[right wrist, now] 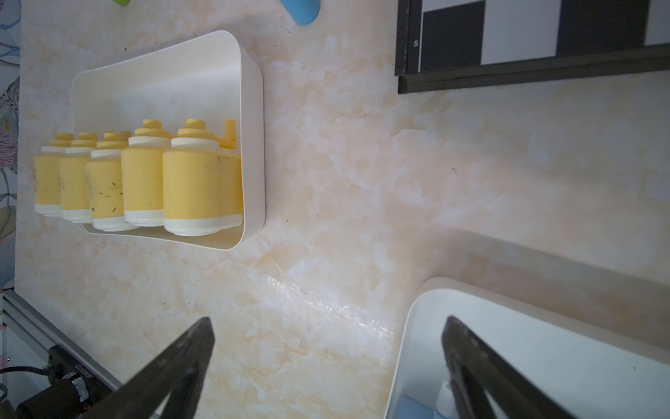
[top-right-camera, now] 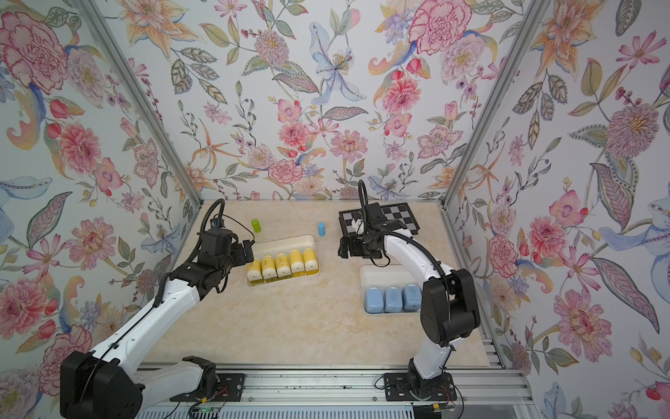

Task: Place the pencil sharpeners by color into the storage box
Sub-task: Reset both arms

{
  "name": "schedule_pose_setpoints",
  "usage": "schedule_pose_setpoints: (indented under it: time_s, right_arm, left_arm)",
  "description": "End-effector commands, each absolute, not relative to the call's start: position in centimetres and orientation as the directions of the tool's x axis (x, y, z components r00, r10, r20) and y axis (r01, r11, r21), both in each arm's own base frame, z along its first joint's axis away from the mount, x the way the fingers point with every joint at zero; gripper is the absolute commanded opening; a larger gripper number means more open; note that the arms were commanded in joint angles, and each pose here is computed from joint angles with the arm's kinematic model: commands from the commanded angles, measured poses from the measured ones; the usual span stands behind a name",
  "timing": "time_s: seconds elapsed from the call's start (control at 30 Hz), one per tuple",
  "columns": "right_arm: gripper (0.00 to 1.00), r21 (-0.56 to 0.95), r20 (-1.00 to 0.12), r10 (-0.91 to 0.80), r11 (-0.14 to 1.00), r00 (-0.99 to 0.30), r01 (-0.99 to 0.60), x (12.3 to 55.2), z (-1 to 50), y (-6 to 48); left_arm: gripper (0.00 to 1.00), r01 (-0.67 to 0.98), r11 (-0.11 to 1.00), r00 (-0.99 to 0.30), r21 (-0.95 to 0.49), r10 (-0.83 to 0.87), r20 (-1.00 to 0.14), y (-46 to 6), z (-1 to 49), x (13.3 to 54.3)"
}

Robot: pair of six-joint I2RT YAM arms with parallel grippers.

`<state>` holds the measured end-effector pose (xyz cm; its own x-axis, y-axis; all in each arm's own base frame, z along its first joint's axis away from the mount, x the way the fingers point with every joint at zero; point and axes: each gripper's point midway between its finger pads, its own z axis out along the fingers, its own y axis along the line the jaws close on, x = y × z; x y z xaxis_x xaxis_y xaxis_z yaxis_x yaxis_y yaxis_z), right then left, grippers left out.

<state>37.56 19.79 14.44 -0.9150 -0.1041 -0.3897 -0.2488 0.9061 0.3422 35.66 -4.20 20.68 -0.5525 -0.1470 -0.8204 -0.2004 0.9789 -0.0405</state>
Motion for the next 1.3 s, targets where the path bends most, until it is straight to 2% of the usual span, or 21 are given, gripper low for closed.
schedule_pose_setpoints:
  time_s: [0.0, 0.23, 0.47, 0.67, 0.87, 1.0, 1.13, 1.27]
  right_arm:
    - [1.00, 0.301, -0.416, -0.105, 0.921, -0.904, -0.245, 37.5, 15.2, 18.4]
    - [1.00, 0.203, -0.470, -0.072, 0.961, -0.880, -0.188, 38.9, 15.9, 15.7]
    - [1.00, 0.215, -0.576, 0.002, 0.965, -0.818, -0.150, 40.1, 18.0, 13.3]
    - [1.00, 0.207, -0.607, 0.095, 0.978, -0.789, -0.042, 40.9, 18.0, 9.3]
    - [1.00, 0.181, -0.734, 0.130, 0.983, -0.667, -0.008, 42.0, 19.8, 7.1]
    - [1.00, 0.166, -0.818, 0.118, 0.985, -0.563, -0.035, 42.7, 21.6, 6.8]
    - [1.00, 0.111, -0.905, 0.077, 0.992, -0.419, -0.058, 42.7, 23.3, 6.3]
    - [1.00, 0.025, -0.945, 0.008, 0.998, -0.326, -0.049, 42.2, 23.7, 5.5]
  left_arm:
    - [0.99, -0.260, 0.964, -0.447, 0.047, -0.077, -0.891, -1.9, 23.3, 35.5]
    - [0.99, -0.360, 0.923, -0.310, 0.133, 0.017, -0.951, 0.8, 25.6, 34.6]
    - [0.99, -0.485, 0.850, -0.240, 0.205, 0.096, -0.966, 3.5, 26.3, 33.5]
    - [0.99, -0.501, 0.839, -0.199, 0.211, 0.126, -0.972, 5.4, 25.1, 33.9]
    - [0.99, -0.476, 0.861, -0.156, 0.180, 0.119, -0.981, 6.4, 22.9, 34.5]
    - [0.99, -0.463, 0.866, -0.175, 0.189, 0.119, -0.977, 6.5, 21.0, 35.3]
    - [0.99, -0.452, 0.867, -0.183, 0.208, 0.138, -0.973, 6.4, 19.3, 35.9]
    - [0.99, -0.443, 0.872, -0.175, 0.209, 0.145, -0.974, 6.3, 17.8, 36.3]
